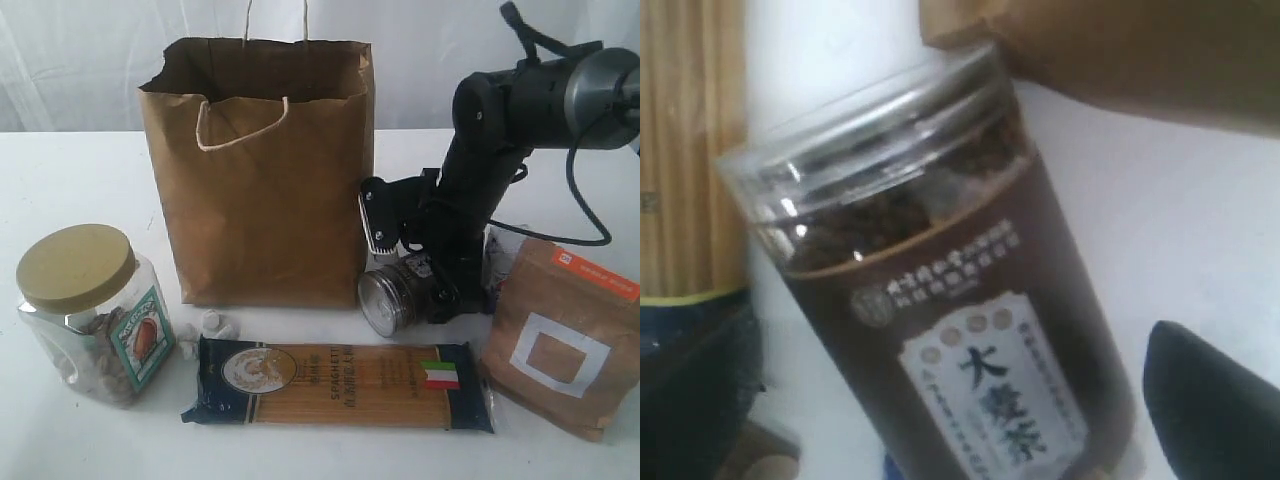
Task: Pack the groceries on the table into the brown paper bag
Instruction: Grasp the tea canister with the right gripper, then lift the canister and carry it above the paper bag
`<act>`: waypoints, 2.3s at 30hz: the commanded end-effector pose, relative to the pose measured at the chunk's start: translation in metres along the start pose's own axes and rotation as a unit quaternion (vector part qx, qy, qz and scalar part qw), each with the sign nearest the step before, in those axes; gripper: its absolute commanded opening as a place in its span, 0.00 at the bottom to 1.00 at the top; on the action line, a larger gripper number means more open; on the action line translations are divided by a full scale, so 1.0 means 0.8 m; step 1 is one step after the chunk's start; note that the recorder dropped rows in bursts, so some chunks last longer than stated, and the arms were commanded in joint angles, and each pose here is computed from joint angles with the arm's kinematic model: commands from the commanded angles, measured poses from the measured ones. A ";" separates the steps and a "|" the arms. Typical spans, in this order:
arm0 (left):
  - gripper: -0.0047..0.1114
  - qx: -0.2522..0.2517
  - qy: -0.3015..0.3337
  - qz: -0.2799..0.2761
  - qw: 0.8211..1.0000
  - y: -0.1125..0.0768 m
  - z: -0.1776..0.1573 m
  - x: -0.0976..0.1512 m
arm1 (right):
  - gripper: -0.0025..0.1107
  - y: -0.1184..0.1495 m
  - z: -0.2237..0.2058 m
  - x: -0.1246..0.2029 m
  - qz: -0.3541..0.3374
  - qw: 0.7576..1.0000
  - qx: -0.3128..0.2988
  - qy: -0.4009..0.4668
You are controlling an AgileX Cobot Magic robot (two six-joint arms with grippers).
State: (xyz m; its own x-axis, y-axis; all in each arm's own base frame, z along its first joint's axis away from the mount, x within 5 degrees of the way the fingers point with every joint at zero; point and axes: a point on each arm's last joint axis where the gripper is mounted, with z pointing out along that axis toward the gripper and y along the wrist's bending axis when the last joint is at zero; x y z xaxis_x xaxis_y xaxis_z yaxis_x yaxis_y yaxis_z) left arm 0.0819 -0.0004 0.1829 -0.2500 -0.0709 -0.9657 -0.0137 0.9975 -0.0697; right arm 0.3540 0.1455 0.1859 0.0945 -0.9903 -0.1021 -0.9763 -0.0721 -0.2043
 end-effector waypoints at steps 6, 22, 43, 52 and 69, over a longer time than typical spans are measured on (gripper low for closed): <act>0.04 -0.003 0.025 0.002 1.000 0.001 0.000 0.006 | 0.86 0.004 0.015 -0.011 0.027 0.998 -0.028 -0.045; 0.04 -0.003 0.025 0.002 1.000 0.001 0.000 0.006 | 0.12 0.018 0.007 -0.008 0.084 0.992 -0.085 -0.027; 0.04 -0.003 0.025 0.002 1.000 0.001 0.000 0.006 | 0.02 0.066 -0.218 -0.012 0.324 0.930 0.054 -0.164; 0.04 -0.004 0.026 0.002 1.000 0.001 0.000 0.006 | 0.02 0.093 -0.321 -0.055 0.363 0.832 -0.026 -0.419; 0.04 -0.005 0.035 0.002 0.999 0.001 -0.001 0.008 | 0.02 0.018 -0.344 -0.103 0.348 0.657 -0.128 -0.656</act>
State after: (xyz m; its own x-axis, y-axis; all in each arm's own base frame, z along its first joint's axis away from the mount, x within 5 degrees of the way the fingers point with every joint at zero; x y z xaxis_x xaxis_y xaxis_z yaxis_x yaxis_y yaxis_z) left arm 0.0804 0.0000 0.1780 -0.3040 -0.0674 -0.9503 -0.0202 0.9977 -0.0643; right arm 0.2921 0.1939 0.4378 -0.4825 0.1066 -0.8694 -0.8261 0.2746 0.4921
